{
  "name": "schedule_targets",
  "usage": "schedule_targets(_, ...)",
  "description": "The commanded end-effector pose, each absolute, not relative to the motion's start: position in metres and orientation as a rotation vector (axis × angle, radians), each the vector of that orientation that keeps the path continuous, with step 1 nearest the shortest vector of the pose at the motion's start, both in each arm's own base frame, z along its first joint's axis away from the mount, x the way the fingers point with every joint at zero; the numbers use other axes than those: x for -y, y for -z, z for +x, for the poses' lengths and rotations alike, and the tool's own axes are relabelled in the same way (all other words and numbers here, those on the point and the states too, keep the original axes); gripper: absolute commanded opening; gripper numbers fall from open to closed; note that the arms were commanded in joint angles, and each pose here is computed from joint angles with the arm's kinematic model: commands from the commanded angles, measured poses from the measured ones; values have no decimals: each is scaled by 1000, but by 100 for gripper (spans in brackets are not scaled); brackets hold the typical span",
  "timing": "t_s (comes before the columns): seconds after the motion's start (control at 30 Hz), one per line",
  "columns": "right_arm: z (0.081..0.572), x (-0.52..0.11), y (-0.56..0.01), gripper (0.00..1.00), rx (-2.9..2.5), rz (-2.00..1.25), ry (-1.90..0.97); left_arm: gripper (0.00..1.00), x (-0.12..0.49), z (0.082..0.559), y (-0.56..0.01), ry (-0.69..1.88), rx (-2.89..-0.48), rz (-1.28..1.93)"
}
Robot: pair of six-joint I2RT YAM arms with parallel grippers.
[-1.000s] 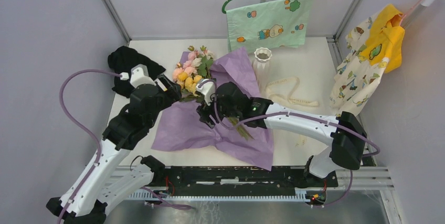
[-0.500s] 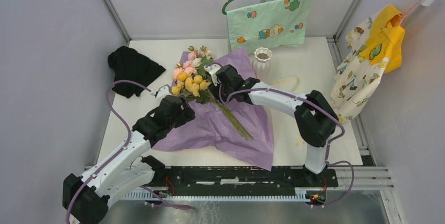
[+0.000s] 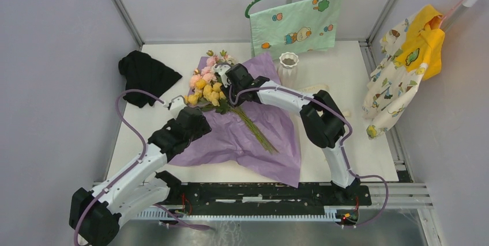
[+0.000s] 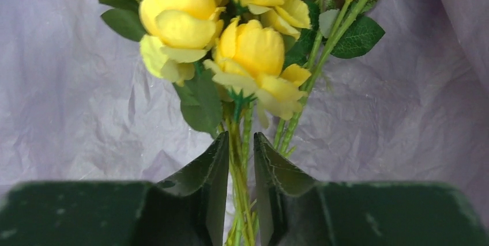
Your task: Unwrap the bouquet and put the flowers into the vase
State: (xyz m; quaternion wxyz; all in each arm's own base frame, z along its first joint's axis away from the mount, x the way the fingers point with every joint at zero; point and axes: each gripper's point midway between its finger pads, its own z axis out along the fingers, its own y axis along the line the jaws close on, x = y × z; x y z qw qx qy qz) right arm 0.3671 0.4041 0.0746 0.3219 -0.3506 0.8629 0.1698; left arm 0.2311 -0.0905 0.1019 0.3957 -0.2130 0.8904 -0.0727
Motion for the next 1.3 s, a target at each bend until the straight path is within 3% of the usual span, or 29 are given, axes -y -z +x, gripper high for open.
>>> schedule_targets(0.0, 381, -407, -79, 25, -2257, -910, -457, 82, 93, 250, -125, 196, -2170, -539)
schedule_targets(0.1, 383, -407, -80, 17, -2255, -908, -451, 82, 93, 250, -127, 193, -2165, -535)
schedule_targets(0.2, 387, -407, -91, 3, -2235, -895, -447, 82, 93, 251, -129, 199, -2162, -532)
schedule_targets(0.27, 387, -408, -105, 0, -2209, -886, -459, 82, 94, 251, -131, 207, -2159, -532)
schedule_targets(0.7, 359, -382, -199, 0, -2054, -835, -534, 82, 98, 252, -140, 241, -2150, -531)
schedule_targets(1.0, 312, -342, -177, 0, -2137, -863, -537, 81, 100, 253, -145, 247, -2147, -526)
schedule_targets(1.2, 282, -314, -121, 13, -2247, -942, -489, 81, 100, 255, -146, 245, -2146, -526)
schedule_targets(1.27, 279, -310, -109, 24, -2273, -961, -471, 81, 101, 256, -145, 245, -2149, -524)
